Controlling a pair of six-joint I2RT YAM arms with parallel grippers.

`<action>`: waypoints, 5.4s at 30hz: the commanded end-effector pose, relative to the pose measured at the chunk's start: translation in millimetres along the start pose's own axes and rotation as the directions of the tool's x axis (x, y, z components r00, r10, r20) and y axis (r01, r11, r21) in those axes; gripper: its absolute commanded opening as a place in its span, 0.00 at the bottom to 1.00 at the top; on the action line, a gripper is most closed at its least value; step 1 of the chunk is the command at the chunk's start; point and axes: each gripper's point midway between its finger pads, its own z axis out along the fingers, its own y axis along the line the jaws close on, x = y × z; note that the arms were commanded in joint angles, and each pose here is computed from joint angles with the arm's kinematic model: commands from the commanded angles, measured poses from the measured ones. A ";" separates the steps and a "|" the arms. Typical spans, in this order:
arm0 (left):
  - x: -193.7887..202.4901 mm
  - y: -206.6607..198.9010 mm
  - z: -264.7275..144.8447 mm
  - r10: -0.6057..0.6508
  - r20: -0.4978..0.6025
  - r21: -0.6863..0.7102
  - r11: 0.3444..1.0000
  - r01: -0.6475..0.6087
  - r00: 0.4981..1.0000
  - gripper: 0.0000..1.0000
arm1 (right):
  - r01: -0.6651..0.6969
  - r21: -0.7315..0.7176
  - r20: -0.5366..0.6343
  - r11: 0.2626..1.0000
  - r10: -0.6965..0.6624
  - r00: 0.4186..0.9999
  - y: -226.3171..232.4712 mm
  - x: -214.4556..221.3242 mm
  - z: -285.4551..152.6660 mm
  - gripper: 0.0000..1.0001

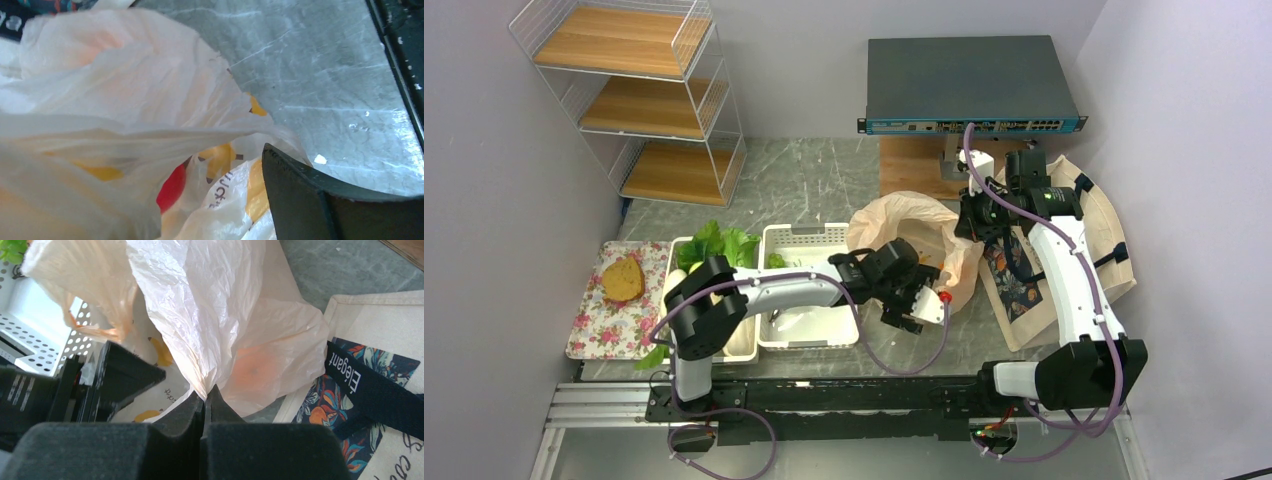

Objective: Untie the knot of the grocery bags and take out the mixed food

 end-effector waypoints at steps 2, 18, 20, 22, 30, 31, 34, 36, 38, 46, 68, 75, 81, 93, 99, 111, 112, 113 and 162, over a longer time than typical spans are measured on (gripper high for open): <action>-1.9 67.6 -47.0 -0.166 0.081 -0.152 0.973 0.177 0.983 0.85 | 0.032 -0.060 0.041 0.998 -0.029 0.999 10.0 -5.4 -0.7 0.00; 25.1 91.2 -22.0 -0.301 0.109 -0.049 0.950 0.308 0.947 0.90 | 0.021 -0.065 0.033 0.998 -0.019 0.999 15.5 3.1 -4.6 0.00; 23.7 86.4 -16.7 -0.313 0.120 -0.025 0.948 0.318 0.942 0.91 | 0.019 -0.066 0.031 0.998 -0.017 0.999 16.0 4.5 -4.8 0.00; 25.2 84.4 -9.9 -0.321 0.111 -0.026 0.945 0.326 0.941 0.92 | 0.017 -0.068 0.026 0.998 -0.016 1.000 16.3 6.5 -4.2 0.00; 61.9 74.6 22.4 -0.417 0.014 -0.047 0.907 0.418 0.909 1.00 | 0.018 -0.062 0.006 0.998 -0.018 1.000 15.1 10.3 -4.7 0.00; 63.7 72.0 24.9 -0.418 0.008 -0.044 0.907 0.418 0.908 0.99 | 0.016 -0.062 0.004 0.998 -0.016 1.000 15.2 11.0 -4.8 0.00; 69.0 69.7 29.6 -0.447 0.000 -0.046 0.894 0.447 0.894 0.99 | 0.014 -0.056 -0.005 0.998 -0.014 1.000 14.2 13.0 -4.5 0.00; 72.6 68.9 32.7 -0.464 -0.004 -0.052 0.885 0.463 0.886 1.00 | 0.012 -0.053 -0.011 0.999 -0.013 1.000 13.8 14.9 -4.5 0.00; 74.4 68.5 35.5 -0.482 -0.002 -0.057 0.875 0.482 0.876 0.99 | 0.013 -0.050 -0.018 0.999 -0.013 1.000 13.2 16.9 -4.1 0.00; 65.1 70.7 46.2 -0.510 0.045 -0.041 0.858 0.512 0.859 0.99 | 0.015 -0.045 -0.045 0.999 -0.017 0.999 11.7 23.2 -3.6 0.00; -12.6 59.2 -102.3 -0.432 0.213 -0.066 0.889 0.454 0.876 0.31 | 0.030 -0.068 -0.001 0.997 -0.030 1.000 22.3 31.2 -11.6 0.00; -20.0 51.9 -171.8 -0.372 0.234 -0.091 0.912 0.401 0.898 0.36 | 0.057 -0.068 0.014 0.996 -0.056 0.998 23.3 33.4 -14.4 0.00; -8.6 10.2 -214.3 -0.398 0.258 -0.024 0.908 0.417 0.880 0.47 | 0.067 -0.088 0.024 0.994 -0.065 0.998 24.8 32.4 -10.7 0.00; 118.3 -72.4 -200.9 -0.330 -0.176 -0.058 0.944 0.325 0.928 0.45 | 0.296 -0.070 0.008 0.953 -0.296 0.955 17.8 26.7 -29.4 0.00; 147.8 -64.7 -188.4 -0.341 -0.264 -0.111 0.940 0.322 0.902 0.56 | 0.419 -0.105 -0.005 0.902 -0.422 0.907 20.5 32.7 -36.5 0.00; 56.0 -52.2 -232.4 -0.172 0.001 -0.057 0.984 0.172 0.985 0.99 | 0.500 -0.127 -0.007 0.857 -0.505 0.863 37.0 65.2 -49.9 0.00; 39.5 -43.0 -238.0 -0.162 0.056 -0.075 0.983 0.166 0.985 0.99 | 0.496 -0.125 -0.012 0.859 -0.501 0.865 36.9 69.2 -48.7 0.00; 20.7 -32.5 -243.3 -0.138 0.112 -0.095 0.984 0.149 0.984 0.99 | 0.492 -0.116 -0.018 0.863 -0.497 0.868 35.8 71.3 -48.3 0.00; 5.1 93.3 89.1 0.074 0.151 -0.097 0.993 -0.060 0.986 1.00 | 0.258 -0.252 -0.019 0.933 -0.272 0.962 55.7 49.8 -41.8 0.00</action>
